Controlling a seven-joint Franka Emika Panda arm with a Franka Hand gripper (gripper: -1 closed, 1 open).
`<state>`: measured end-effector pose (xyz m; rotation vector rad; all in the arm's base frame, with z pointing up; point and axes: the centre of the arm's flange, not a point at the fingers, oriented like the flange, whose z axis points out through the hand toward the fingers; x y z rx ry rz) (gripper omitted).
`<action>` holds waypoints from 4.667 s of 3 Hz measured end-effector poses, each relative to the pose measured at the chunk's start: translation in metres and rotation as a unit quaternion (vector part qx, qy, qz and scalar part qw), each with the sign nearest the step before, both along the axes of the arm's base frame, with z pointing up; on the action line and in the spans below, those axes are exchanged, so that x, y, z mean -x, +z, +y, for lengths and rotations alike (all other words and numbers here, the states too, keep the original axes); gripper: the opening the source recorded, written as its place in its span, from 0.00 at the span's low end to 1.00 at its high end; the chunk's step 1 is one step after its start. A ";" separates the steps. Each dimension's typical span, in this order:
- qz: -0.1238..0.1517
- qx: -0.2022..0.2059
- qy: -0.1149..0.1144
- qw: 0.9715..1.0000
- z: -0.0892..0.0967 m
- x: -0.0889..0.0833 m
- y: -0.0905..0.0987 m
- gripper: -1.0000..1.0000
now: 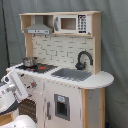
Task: Play with the kitchen
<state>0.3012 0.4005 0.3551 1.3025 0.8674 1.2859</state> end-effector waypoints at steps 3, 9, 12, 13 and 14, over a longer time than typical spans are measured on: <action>0.031 0.170 -0.013 0.985 0.000 0.008 0.014 1.00; 0.110 0.432 -0.011 0.895 -0.033 -0.011 0.020 1.00; 0.155 0.472 0.068 0.865 -0.047 -0.030 -0.011 1.00; 0.158 0.487 0.092 0.854 -0.042 -0.041 -0.012 1.00; 0.158 0.490 0.090 0.853 -0.041 -0.045 -0.011 1.00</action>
